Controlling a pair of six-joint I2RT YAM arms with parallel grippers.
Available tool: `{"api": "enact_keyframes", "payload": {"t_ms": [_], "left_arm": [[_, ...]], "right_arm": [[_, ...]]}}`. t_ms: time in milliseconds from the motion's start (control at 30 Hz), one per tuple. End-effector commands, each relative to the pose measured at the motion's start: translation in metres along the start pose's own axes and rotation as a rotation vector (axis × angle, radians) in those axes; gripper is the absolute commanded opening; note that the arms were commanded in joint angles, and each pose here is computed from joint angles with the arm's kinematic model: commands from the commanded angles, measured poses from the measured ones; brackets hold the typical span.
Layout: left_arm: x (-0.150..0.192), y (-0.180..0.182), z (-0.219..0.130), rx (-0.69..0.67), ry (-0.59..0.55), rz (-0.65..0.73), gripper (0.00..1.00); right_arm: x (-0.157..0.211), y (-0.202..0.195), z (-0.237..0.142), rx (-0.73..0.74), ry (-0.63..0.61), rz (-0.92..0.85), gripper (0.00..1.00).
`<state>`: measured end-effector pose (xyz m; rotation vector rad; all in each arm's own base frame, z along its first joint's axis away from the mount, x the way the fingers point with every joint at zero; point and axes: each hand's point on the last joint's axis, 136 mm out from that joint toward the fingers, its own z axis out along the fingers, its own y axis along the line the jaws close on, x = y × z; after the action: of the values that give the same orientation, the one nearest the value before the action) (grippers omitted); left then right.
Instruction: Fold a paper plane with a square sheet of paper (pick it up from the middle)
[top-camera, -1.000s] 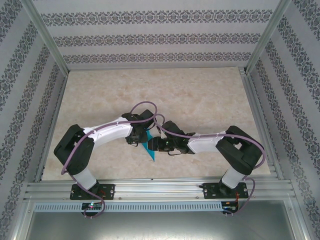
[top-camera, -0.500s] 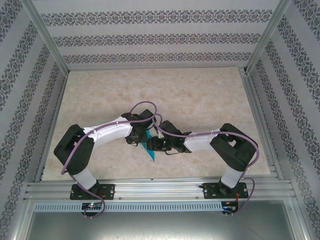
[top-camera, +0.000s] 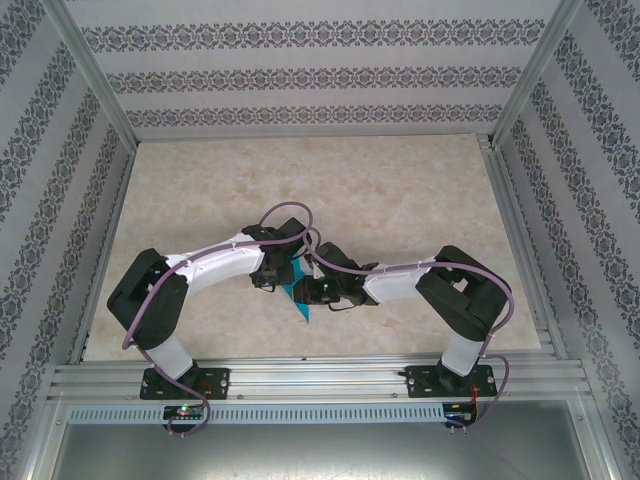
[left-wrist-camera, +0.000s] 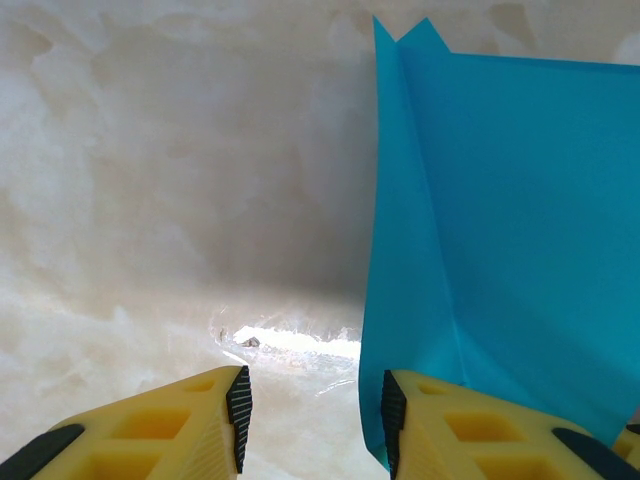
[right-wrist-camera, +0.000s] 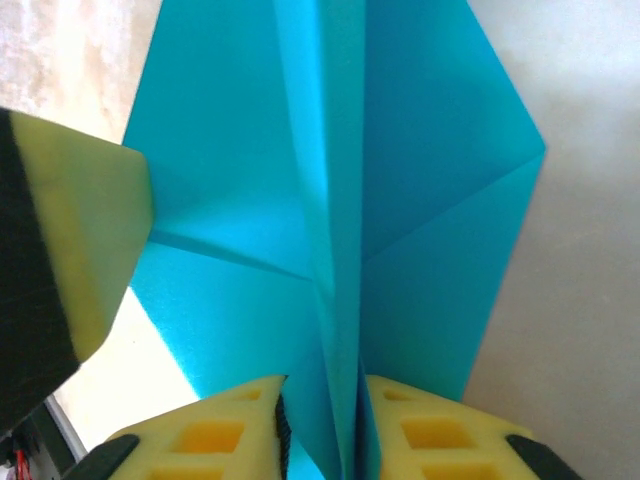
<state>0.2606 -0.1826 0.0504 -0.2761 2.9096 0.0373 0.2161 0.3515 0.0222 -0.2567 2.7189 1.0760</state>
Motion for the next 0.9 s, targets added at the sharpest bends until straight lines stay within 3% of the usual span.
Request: {"api": "enact_keyframes", "payload": {"t_ms": [0, 167, 300, 567, 667, 867], "left_arm": [[-0.003, -0.003, -0.007, 0.039, -0.022, 0.004, 0.43], [-0.004, -0.007, -0.014, 0.083, -0.035, 0.004, 0.43], [-0.013, -0.011, -0.041, 0.184, -0.119, -0.017, 0.44], [-0.027, 0.037, -0.088, 0.177, -0.338, -0.137, 0.49], [-0.025, 0.058, -0.089, 0.152, -0.369, -0.198, 0.51], [-0.018, 0.078, -0.083, 0.164, -0.369, -0.265, 0.52]], "right_arm": [[0.0, -0.001, 0.006, 0.034, 0.009, -0.038, 0.23], [-0.003, 0.002, 0.004, 0.037, 0.005, -0.046, 0.14], [-0.009, 0.003, -0.007, 0.08, -0.016, -0.066, 0.08], [-0.051, -0.02, -0.065, 0.476, -0.07, -0.141, 0.05], [-0.065, -0.035, -0.078, 0.606, -0.064, -0.127, 0.05], [-0.091, -0.055, -0.081, 0.706, -0.045, -0.084, 0.08]]}}
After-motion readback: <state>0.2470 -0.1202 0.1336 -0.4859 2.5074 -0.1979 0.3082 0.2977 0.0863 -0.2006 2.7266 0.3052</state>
